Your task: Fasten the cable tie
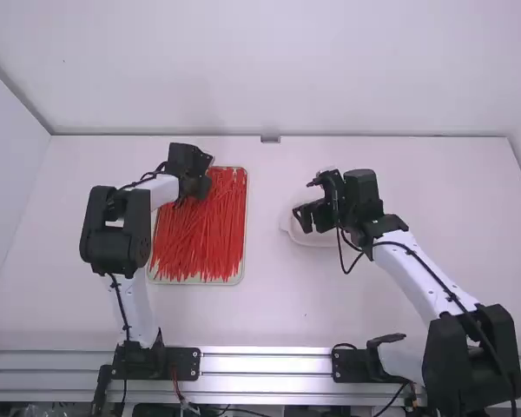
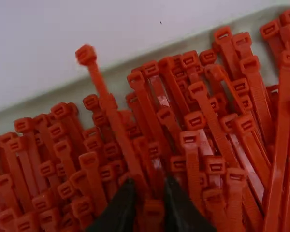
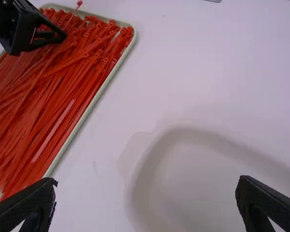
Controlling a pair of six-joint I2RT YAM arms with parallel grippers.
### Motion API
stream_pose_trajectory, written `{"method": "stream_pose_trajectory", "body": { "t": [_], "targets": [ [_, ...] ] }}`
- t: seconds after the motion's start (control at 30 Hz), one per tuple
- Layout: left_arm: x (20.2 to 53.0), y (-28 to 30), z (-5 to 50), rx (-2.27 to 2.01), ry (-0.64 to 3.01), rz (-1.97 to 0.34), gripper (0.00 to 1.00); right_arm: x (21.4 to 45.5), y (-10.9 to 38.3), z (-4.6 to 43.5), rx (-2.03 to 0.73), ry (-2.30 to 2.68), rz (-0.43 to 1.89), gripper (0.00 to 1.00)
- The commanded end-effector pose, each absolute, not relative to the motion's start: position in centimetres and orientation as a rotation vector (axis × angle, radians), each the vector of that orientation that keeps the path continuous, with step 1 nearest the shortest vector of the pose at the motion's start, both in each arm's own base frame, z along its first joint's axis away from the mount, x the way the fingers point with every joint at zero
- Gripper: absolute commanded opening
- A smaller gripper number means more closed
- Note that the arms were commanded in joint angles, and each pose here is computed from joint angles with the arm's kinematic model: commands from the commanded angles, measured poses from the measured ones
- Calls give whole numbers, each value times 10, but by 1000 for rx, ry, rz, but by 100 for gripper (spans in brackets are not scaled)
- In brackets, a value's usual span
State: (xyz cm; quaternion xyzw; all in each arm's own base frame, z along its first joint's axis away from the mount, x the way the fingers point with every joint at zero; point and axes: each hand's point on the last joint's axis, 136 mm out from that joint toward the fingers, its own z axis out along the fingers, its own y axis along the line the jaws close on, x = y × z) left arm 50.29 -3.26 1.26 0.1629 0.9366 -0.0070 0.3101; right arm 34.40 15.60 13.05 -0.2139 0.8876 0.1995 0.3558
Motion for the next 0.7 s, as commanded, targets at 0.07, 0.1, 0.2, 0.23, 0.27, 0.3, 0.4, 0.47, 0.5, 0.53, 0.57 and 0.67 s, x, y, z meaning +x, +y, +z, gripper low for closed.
{"method": "stream_pose_trajectory", "body": {
  "t": [0.07, 0.1, 0.2, 0.23, 0.27, 0.3, 0.4, 0.47, 0.5, 0.53, 0.57, 0.67],
  "targets": [
    [500, -34, 6, 432, 2486, -13, 12, 351, 161, 144, -563, 2258, 518, 100],
    [501, -34, 7, 431, 2484, -12, 12, 351, 161, 144, -563, 2258, 517, 100],
    [502, -35, 7, 431, 2480, -13, 11, 351, 160, 144, -562, 2258, 517, 99],
    [502, -35, 8, 432, 2479, -15, 11, 351, 160, 144, -562, 2258, 517, 100],
    [502, -35, 8, 432, 2477, -16, 11, 351, 160, 144, -562, 2258, 517, 100],
    [502, -35, 8, 431, 2476, -16, 11, 351, 160, 144, -562, 2258, 517, 100],
    [504, -35, 9, 400, 2474, -25, 21, 351, 160, 144, -562, 2259, 517, 100],
    [505, -35, 9, 399, 2471, -25, 23, 351, 161, 144, -562, 2258, 518, 100],
    [505, -35, 10, 398, 2471, -24, 24, 351, 160, 144, -562, 2259, 517, 100],
    [505, -35, 10, 398, 2470, -24, 27, 351, 160, 144, -563, 2258, 517, 100],
    [505, -35, 10, 398, 2470, -24, 27, 351, 160, 144, -563, 2258, 517, 100],
    [505, -35, 10, 398, 2471, -24, 28, 351, 160, 144, -562, 2259, 517, 100]
  ]
}}
